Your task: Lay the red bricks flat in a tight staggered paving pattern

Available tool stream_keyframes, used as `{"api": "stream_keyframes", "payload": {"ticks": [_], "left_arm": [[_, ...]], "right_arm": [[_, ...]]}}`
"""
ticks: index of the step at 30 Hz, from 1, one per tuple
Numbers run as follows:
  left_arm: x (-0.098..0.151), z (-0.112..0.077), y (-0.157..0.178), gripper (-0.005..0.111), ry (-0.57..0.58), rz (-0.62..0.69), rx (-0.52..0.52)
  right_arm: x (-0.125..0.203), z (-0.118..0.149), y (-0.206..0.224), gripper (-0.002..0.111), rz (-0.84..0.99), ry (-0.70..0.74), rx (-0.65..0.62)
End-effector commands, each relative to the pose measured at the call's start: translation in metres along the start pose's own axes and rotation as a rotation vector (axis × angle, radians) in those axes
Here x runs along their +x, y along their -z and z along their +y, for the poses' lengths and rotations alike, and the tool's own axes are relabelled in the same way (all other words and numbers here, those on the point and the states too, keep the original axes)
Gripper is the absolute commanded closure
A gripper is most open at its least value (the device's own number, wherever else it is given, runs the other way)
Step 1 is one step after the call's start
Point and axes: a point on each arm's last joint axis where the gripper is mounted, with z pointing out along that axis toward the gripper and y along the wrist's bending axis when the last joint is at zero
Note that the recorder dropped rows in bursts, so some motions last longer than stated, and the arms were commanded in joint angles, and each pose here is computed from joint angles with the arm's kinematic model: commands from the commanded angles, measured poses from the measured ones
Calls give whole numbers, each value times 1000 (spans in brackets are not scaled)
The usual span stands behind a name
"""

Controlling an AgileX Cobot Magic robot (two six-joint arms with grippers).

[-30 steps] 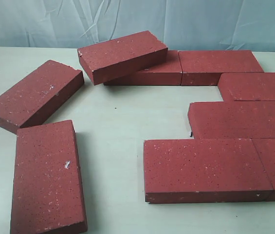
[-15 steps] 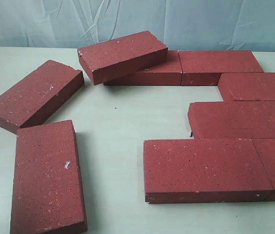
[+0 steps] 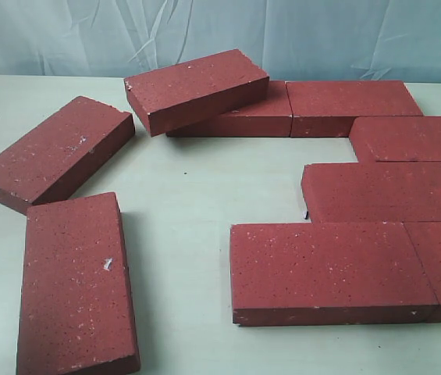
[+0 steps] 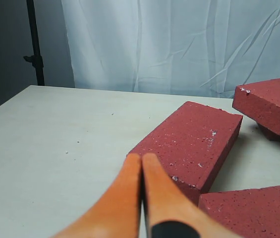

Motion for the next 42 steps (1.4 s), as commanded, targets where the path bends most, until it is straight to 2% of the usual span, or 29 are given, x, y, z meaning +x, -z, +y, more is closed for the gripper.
{"api": "stream_keyframes", "payload": {"ticks": [1,12,26,35,42], "left_arm": [[0,0,0,107,-4,-11,-2],[0,0,0,107,-4,-11,-2],[0,0,0,107,-4,-11,-2],[0,0,0,107,-4,-11,-2],[0,0,0,107,-4,-11,-2]], "right_arm": [[-12,2,-8,109,72,-14,0],[-40,4,-35,109,260,7,13],[-22,4,-75,109,506,-6,3],[-7,31,-93,109,610,87,-110],[18,76,-111,109,710,229,-270]]}}
